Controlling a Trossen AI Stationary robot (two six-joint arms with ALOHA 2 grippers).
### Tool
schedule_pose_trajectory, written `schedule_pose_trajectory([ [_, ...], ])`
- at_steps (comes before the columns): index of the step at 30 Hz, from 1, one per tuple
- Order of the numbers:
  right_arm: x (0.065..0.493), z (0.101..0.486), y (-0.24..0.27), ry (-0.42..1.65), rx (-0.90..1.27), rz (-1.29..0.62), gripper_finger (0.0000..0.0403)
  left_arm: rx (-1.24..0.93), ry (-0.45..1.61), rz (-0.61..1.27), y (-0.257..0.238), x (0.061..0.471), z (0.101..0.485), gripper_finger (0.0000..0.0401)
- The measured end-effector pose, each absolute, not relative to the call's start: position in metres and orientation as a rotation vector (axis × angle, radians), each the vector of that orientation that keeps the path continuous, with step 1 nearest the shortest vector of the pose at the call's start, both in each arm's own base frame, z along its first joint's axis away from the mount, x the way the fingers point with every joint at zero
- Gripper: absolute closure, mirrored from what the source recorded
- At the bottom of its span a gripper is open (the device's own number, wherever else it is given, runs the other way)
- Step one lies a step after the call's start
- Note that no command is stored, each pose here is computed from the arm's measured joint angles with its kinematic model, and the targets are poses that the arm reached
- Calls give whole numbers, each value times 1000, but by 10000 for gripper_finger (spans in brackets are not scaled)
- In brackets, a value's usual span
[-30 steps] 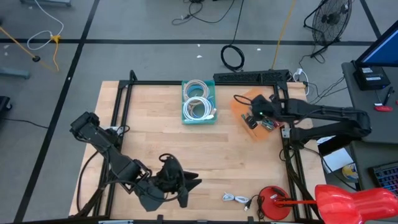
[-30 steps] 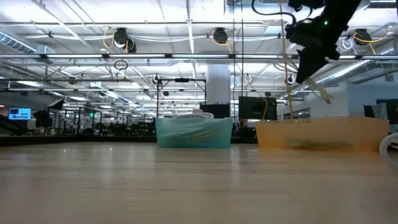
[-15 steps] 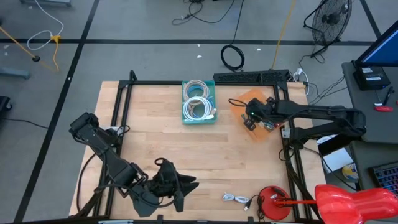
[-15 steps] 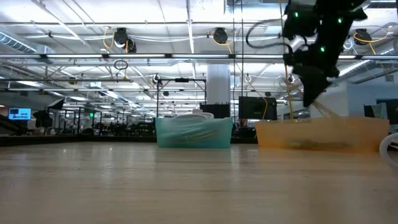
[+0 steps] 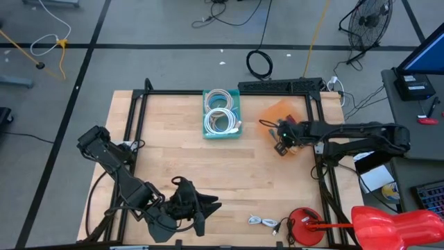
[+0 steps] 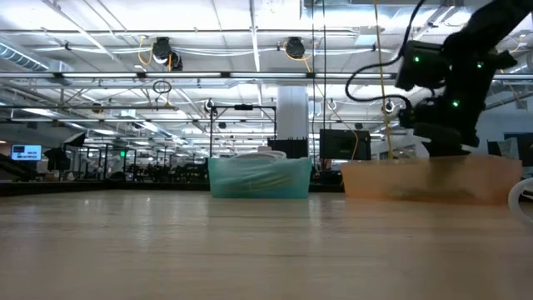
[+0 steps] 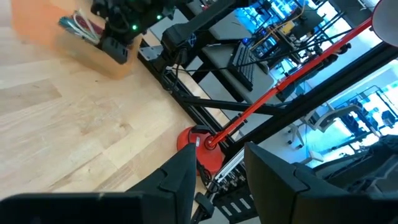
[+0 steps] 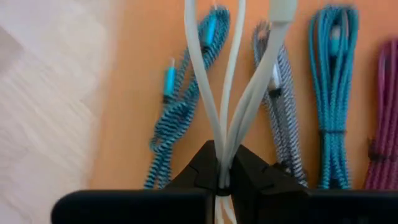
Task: Pick & Place USB Port
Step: Put the brown charger cable into the orange bin, then put the white charger cable into the orange bin
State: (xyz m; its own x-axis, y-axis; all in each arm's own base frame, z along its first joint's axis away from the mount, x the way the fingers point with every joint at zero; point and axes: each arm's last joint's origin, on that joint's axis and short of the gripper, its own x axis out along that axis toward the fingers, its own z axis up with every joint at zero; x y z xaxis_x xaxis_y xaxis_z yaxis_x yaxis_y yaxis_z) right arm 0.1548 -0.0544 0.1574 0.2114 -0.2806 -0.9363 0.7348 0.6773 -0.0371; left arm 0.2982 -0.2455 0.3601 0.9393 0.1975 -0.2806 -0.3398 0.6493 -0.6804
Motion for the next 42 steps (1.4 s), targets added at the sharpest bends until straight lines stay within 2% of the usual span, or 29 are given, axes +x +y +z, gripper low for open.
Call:
schedule_pose_trajectory([
  [7,142,140,-50,1226,490,-760,393,-811,187,307,-246,298,360,265],
  [20,146,140,-50,1210,455,-664,391,-828,182,317,-243,300,360,265],
  [34,148,146,-50,1178,511,-669,280,-828,182,317,-243,300,360,265],
  [38,159,170,-53,1055,509,-649,265,-828,180,322,-242,301,360,265],
  [42,172,210,-57,870,493,-607,263,-826,175,334,-238,304,360,265],
])
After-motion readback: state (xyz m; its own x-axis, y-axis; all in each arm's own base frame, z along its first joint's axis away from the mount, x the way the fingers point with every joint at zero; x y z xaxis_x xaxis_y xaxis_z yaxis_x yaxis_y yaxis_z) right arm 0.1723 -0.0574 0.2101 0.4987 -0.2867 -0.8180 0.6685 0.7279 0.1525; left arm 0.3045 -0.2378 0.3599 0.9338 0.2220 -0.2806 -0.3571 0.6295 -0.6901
